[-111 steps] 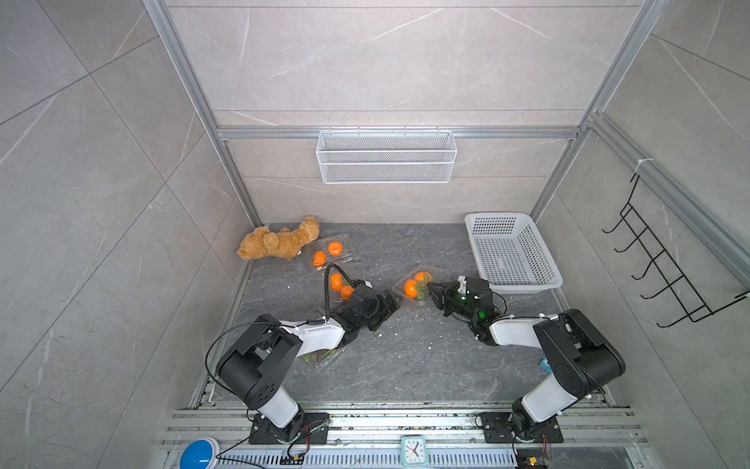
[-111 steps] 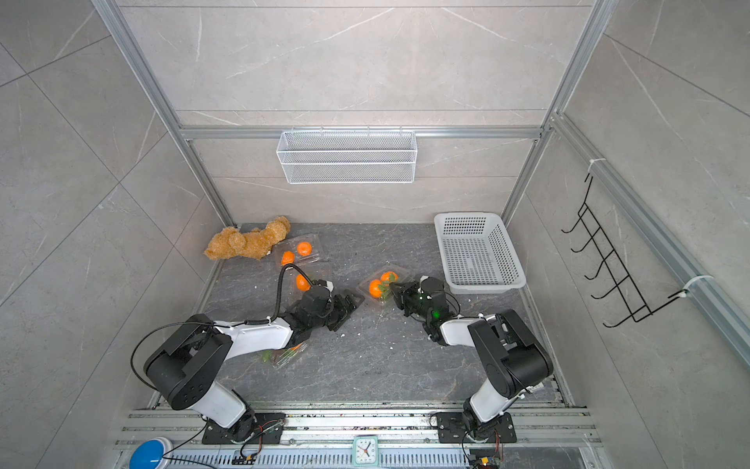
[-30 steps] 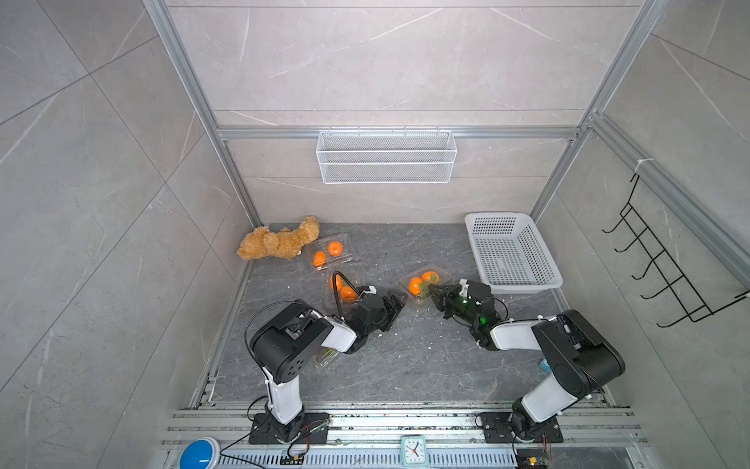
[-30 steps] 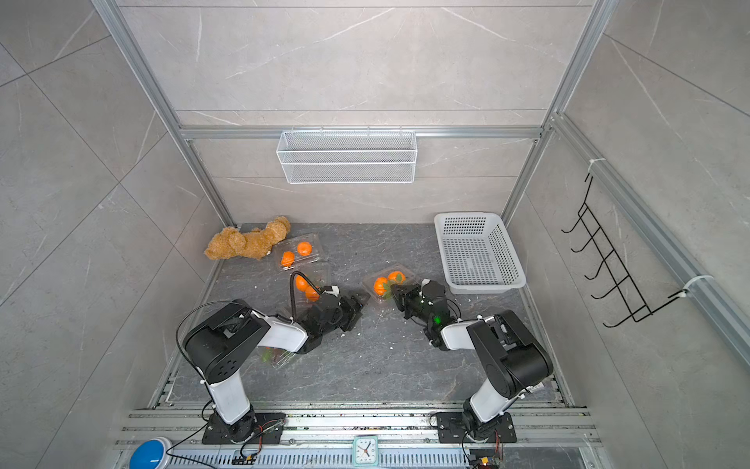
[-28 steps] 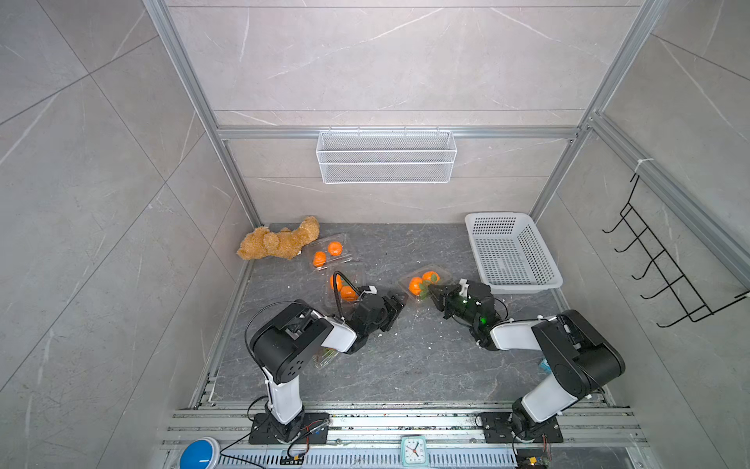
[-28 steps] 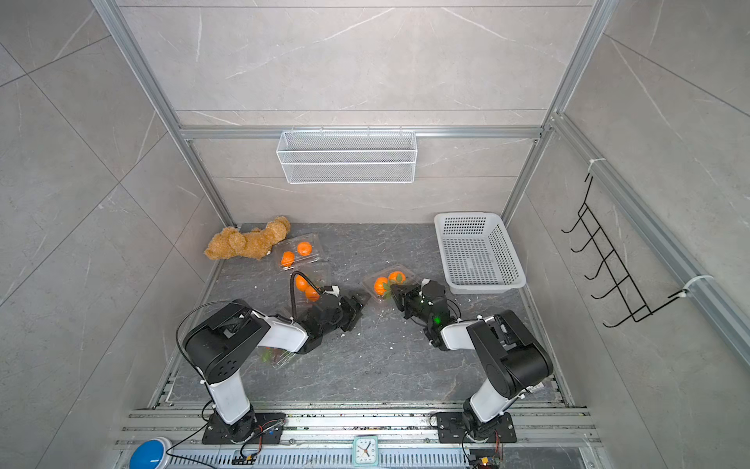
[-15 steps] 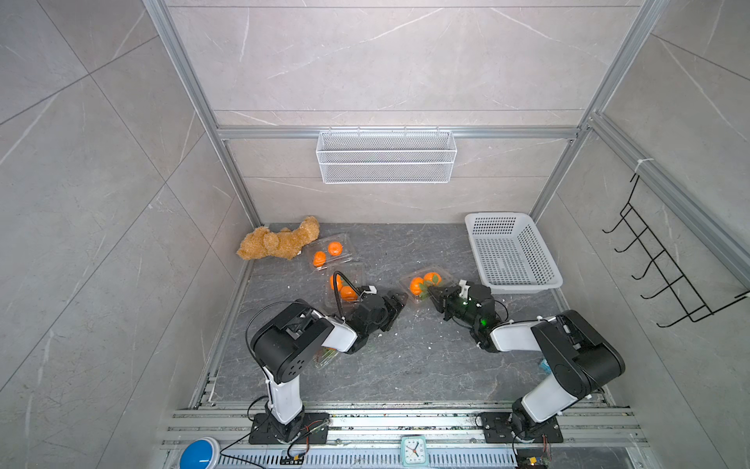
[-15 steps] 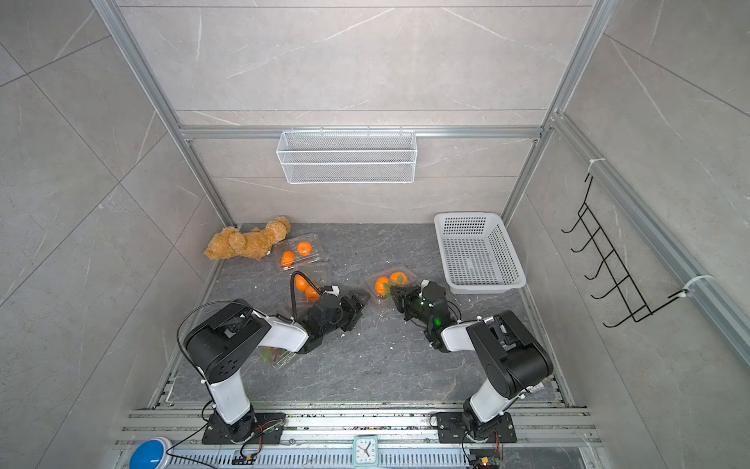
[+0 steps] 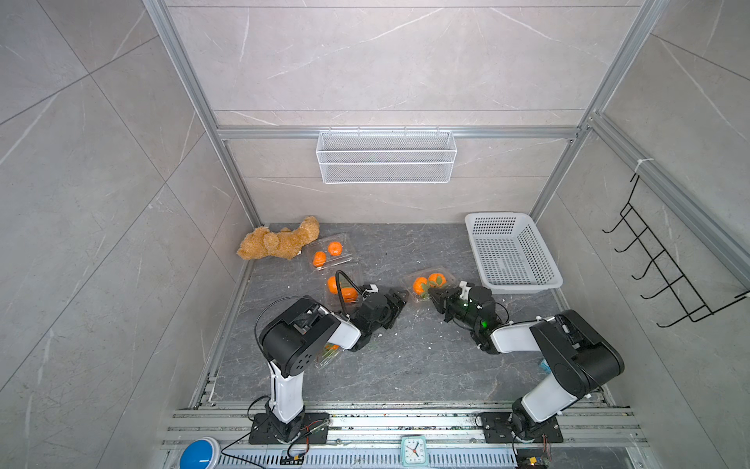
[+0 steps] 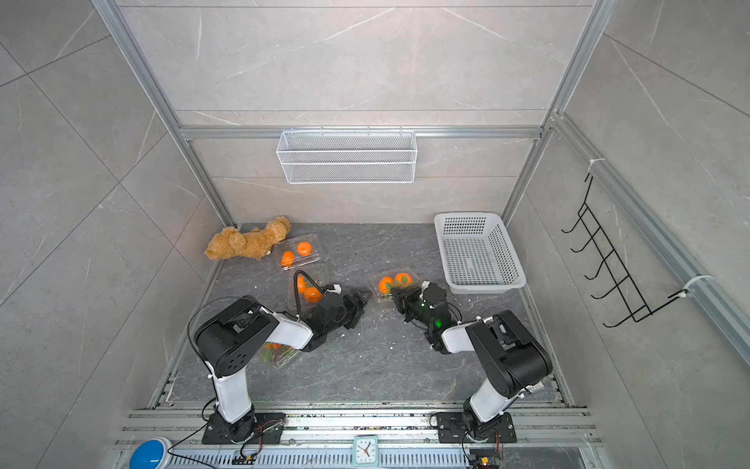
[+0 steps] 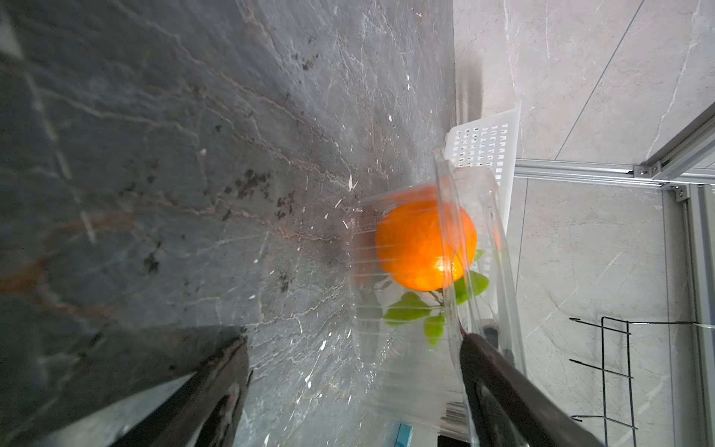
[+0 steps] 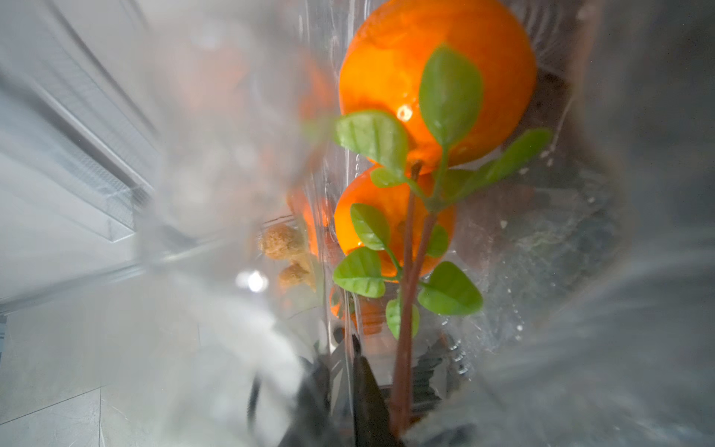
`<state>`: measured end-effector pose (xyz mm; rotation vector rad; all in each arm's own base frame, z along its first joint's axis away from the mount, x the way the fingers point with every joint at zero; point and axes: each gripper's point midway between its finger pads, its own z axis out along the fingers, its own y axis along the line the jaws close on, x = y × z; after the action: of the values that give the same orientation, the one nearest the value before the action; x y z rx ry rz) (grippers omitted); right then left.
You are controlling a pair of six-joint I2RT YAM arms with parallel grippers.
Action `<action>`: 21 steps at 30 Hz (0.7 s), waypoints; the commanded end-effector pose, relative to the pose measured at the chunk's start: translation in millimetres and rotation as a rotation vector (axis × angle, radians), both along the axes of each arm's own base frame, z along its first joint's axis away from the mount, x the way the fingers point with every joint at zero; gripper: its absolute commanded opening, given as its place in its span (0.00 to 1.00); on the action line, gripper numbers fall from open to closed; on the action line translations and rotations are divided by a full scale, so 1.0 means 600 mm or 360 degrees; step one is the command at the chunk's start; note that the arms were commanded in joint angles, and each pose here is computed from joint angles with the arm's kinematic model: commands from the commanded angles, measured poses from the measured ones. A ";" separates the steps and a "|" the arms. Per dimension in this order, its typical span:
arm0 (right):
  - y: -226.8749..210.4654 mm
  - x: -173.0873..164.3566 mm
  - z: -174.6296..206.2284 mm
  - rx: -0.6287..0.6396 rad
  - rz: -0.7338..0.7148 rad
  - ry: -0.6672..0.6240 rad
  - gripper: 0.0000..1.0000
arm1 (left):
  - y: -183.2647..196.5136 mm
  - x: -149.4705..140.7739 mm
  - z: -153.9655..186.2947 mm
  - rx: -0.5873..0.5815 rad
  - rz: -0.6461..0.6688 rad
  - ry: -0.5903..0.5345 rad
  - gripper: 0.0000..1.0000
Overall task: Take oranges out of containers
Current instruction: Open the packing box at the center of the board.
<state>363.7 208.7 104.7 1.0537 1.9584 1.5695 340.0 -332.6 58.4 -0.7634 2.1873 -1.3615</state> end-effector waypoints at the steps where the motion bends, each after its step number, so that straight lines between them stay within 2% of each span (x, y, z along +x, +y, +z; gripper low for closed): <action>1: 0.025 -0.025 -0.021 -0.0026 0.0160 0.0029 0.15 | -0.035 0.018 0.064 -0.0164 -0.0033 -0.0154 0.88; 21: 0.065 -0.004 0.012 0.0023 0.0304 -0.0148 0.27 | -0.072 0.000 0.058 -0.0144 -0.0113 -0.0147 0.87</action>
<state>374.0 217.7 99.0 0.9683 1.9792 1.5796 351.9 -337.2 61.8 -0.7869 2.1389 -1.3369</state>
